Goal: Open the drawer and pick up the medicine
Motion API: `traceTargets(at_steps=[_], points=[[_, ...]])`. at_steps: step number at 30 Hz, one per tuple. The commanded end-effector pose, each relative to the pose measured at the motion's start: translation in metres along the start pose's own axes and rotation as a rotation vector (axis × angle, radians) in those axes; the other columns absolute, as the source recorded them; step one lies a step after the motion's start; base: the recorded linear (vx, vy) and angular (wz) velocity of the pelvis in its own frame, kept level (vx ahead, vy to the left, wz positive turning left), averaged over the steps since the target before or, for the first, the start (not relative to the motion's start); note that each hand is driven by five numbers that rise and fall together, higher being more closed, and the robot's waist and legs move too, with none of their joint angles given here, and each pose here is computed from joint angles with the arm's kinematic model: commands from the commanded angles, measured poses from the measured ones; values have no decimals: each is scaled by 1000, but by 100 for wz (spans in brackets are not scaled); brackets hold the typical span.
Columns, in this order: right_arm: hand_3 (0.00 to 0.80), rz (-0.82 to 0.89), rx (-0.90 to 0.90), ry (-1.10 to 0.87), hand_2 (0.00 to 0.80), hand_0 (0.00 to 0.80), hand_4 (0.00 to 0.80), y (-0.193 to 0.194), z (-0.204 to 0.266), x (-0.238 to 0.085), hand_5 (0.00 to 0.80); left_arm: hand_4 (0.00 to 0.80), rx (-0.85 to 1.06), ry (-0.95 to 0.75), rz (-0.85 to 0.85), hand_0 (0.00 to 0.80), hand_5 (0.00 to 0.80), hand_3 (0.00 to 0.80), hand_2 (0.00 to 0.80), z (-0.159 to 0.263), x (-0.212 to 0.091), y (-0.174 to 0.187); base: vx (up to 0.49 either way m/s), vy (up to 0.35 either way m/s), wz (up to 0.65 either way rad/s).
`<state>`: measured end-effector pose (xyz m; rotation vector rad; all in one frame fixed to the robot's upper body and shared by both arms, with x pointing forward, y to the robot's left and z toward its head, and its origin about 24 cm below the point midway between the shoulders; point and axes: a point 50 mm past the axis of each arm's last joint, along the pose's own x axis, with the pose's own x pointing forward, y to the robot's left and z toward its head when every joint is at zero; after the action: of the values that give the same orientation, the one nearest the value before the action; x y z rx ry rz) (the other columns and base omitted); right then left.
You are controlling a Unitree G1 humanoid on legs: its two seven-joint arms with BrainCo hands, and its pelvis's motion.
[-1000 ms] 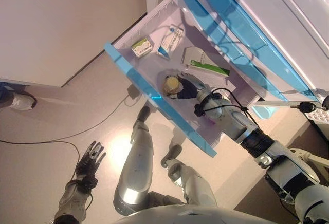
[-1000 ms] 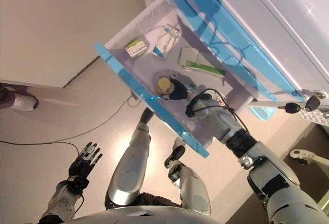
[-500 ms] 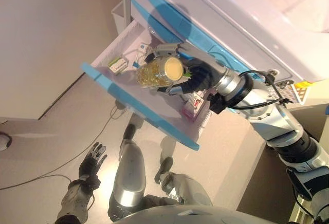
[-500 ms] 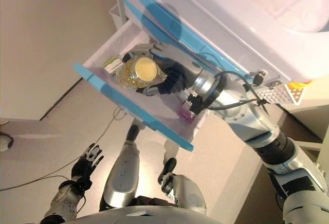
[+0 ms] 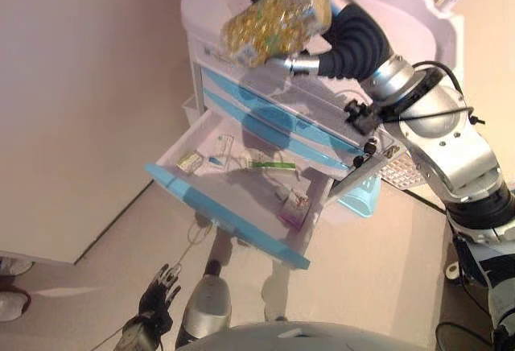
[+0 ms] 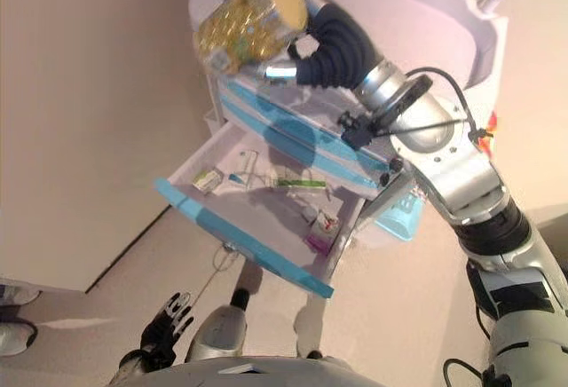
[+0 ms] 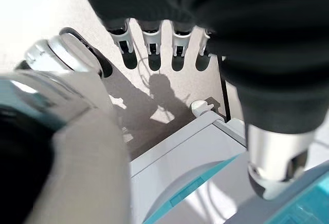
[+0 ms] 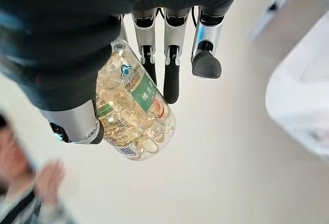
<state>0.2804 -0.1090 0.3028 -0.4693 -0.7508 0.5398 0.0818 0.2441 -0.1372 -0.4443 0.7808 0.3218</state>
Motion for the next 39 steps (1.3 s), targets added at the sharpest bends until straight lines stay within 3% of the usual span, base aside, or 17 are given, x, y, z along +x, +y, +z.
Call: traceTargets(at_steps=[1, 9, 14, 20, 27, 36, 37, 38, 39], points=[[800, -209, -2, -23, 800, 800, 800, -35, 9, 12, 800, 0, 57, 69, 32, 0, 0, 0, 0, -13, -11, 15, 78, 61, 6], [800, -522, -81, 355, 800, 800, 800, -90, -52, 20, 800, 0, 58, 108, 49, 0, 0, 0, 0, -18, -14, 18, 76, 80, 10], [800, -596, -199, 621, 800, 800, 800, -124, -87, 6, 800, 0, 78, 127, 56, 0, 0, 0, 0, -15, -14, 21, 54, 53, 10], [800, -580, -299, 897, 800, 800, 800, -146, -117, -22, 800, 0, 81, 140, 82, 0, 0, 0, 0, -14, -16, 29, 46, 43, 5], [800, -472, -324, 1150, 800, 800, 800, -144, -148, -55, 800, 0, 90, 141, 90, 0, 0, 0, 0, -11, -17, 33, 20, 15, 2], [800, -399, -378, 1246, 800, 800, 800, -141, -162, -72, 800, 0, 108, 146, 85, 0, 0, 0, 0, -9, -18, 36, 0, 0, 0], [678, -397, -385, 1247, 678, 678, 678, -141, -162, -72, 678, 0, 110, 147, 84, 0, 0, 0, 0, -9, -18, 36, 0, 0, 0], [0, -404, -397, 1251, 0, 0, 0, -142, -162, -72, 0, 0, 111, 150, 83, 0, 0, 0, 0, -9, -18, 37, 0, 0, 0], [0, -404, -409, 1245, 0, 0, 0, -143, -161, -72, 0, 0, 112, 152, 81, 0, 0, 0, 0, -9, -19, 37, 0, 0, 0]])
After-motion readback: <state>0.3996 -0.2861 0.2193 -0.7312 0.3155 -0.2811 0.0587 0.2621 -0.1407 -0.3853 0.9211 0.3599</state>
